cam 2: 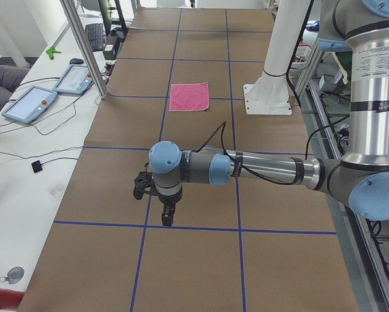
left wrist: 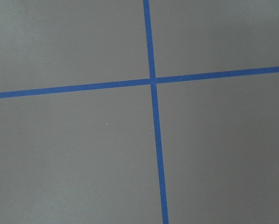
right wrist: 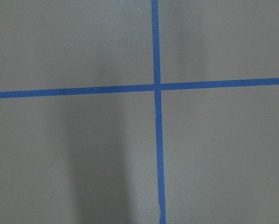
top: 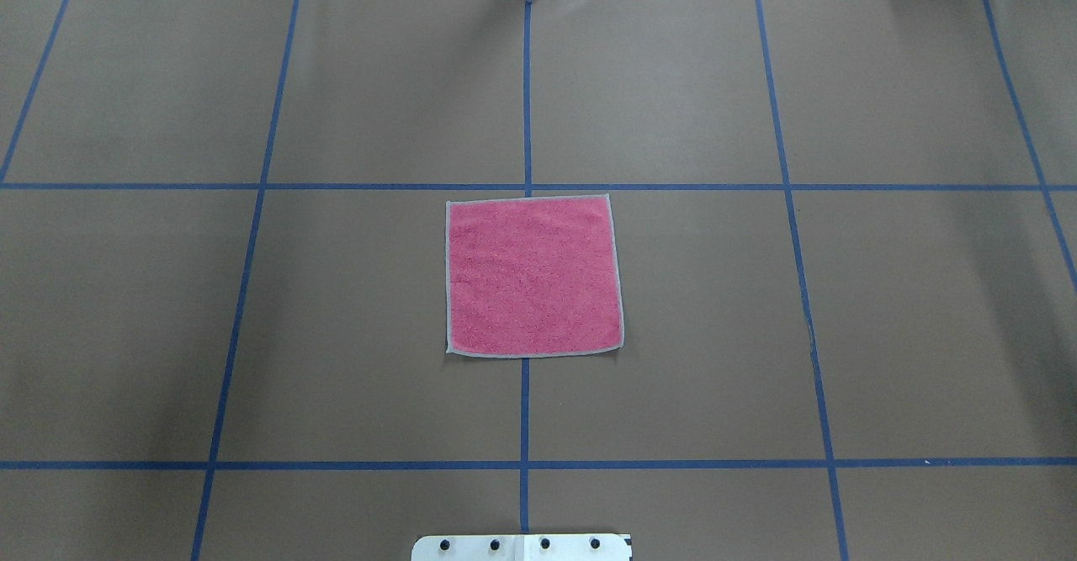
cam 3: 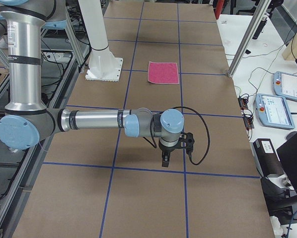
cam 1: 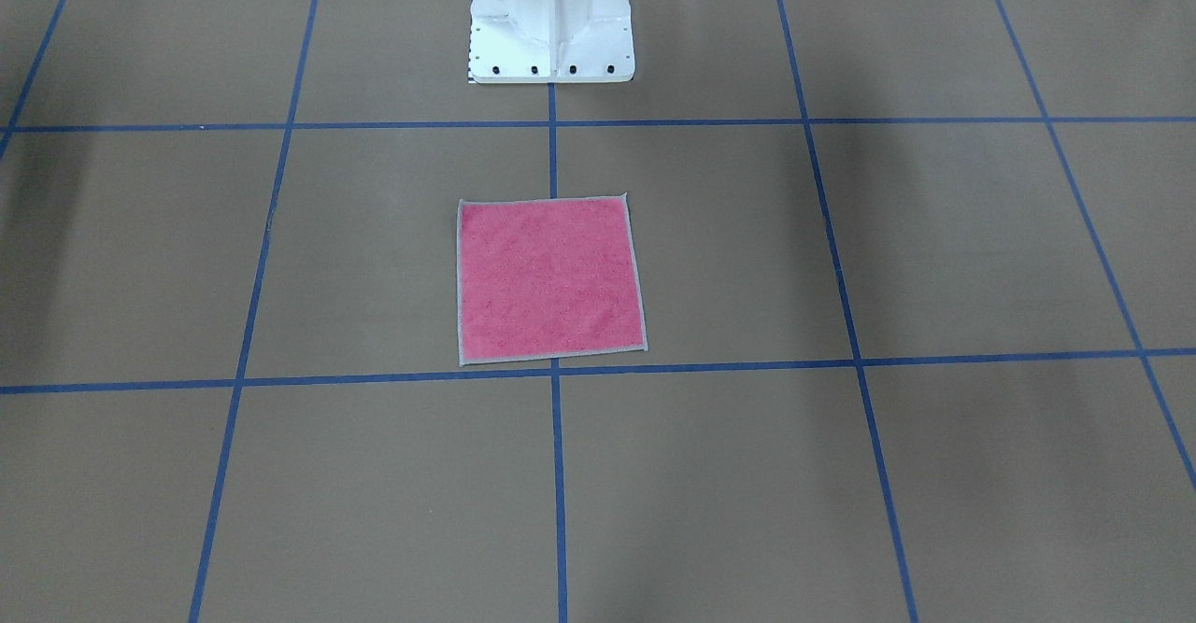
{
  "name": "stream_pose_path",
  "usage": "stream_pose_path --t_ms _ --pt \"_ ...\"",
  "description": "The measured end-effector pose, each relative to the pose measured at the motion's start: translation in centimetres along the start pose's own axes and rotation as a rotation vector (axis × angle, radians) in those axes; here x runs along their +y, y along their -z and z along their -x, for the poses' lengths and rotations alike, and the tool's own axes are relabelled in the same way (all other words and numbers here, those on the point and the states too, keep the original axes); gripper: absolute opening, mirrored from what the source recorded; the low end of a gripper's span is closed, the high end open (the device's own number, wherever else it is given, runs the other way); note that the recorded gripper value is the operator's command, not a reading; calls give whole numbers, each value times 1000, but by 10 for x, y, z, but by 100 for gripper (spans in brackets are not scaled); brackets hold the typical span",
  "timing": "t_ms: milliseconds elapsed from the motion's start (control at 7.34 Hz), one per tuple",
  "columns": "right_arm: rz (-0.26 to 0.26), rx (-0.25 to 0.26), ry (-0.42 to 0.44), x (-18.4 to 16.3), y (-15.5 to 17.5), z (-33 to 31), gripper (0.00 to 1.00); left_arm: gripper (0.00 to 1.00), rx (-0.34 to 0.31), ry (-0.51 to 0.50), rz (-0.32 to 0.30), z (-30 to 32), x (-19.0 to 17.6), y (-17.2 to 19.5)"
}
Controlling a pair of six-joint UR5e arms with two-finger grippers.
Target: Fold towel twice with both arms
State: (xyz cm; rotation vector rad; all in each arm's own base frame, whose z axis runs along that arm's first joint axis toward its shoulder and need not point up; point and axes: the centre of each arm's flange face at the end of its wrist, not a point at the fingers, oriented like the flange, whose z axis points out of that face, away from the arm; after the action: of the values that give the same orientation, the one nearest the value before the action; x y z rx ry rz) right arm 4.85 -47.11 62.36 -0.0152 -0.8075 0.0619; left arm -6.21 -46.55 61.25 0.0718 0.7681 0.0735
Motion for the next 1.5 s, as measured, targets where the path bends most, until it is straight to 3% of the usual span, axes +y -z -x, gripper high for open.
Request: stream_pose_path --t_ms 817,1362,1498 --pt "-13 -2 6 -5 6 7 99 100 15 -28 -27 -12 -12 10" --pt "-53 -13 74 -63 27 64 99 100 66 -128 -91 -112 -96 40" --pt "-50 -27 51 -72 25 73 99 100 86 -140 -94 -155 -114 40"
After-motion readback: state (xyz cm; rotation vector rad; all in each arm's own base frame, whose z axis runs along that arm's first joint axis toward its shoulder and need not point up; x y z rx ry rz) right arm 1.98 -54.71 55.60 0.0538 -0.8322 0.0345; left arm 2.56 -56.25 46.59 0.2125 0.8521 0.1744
